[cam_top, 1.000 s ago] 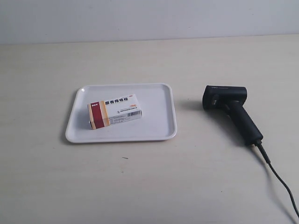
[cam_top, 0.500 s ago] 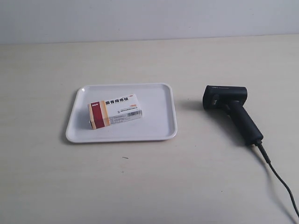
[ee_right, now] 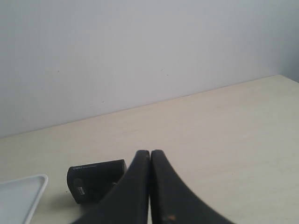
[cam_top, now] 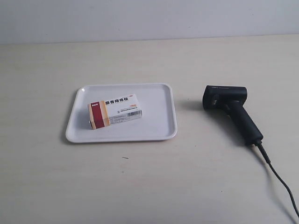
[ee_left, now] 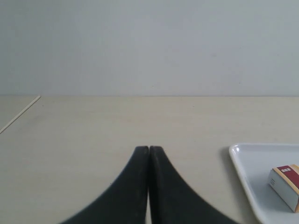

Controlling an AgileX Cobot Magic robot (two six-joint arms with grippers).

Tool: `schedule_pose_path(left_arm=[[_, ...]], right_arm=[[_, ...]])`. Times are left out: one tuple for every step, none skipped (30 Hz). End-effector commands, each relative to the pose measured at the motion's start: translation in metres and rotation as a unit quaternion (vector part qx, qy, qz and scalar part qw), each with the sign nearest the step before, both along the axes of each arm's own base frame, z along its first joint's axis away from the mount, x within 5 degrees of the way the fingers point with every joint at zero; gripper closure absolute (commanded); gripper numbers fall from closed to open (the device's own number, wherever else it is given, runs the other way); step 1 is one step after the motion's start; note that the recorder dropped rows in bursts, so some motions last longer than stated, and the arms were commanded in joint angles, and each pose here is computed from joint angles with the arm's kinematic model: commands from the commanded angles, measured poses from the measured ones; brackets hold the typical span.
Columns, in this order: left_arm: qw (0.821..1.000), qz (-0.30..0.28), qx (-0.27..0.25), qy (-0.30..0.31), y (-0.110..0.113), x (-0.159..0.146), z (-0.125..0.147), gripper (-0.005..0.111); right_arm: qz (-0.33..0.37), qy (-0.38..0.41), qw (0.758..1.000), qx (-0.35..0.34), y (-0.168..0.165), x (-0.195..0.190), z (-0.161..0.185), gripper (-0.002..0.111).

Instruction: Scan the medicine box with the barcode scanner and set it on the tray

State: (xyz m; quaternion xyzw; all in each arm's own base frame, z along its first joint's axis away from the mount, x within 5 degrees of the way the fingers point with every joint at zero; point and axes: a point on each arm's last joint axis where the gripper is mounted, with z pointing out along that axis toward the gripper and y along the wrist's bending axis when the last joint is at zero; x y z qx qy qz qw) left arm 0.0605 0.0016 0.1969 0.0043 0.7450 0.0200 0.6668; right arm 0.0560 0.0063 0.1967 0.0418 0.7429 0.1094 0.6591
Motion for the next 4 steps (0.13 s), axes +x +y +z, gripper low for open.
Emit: schedule_pose_path(left_arm=[[1.0,0.001,-0.004,-0.001,0.0,-0.0002,0.0002,0.104],[1.0,0.001,-0.004,-0.001,0.0,-0.0002,0.0002,0.104],[1.0,0.001,-0.004,-0.001,0.0,-0.0002,0.0002,0.104],[1.0,0.001,-0.004,-0.001,0.0,-0.0002,0.0002,0.104]], right_arm=[[-0.003,-0.002,1.0,-0.009,-0.0005,-0.0003,-0.0009,0.108],[-0.003,-0.002,1.0,-0.009,-0.0005,-0.0003,-0.0009,0.108],[-0.003,-0.002,1.0,-0.009,-0.0005,-0.0003,-0.0009,0.108],[-0.003,-0.002,1.0,-0.009,-0.0005,-0.0003,-0.0009,0.108]])
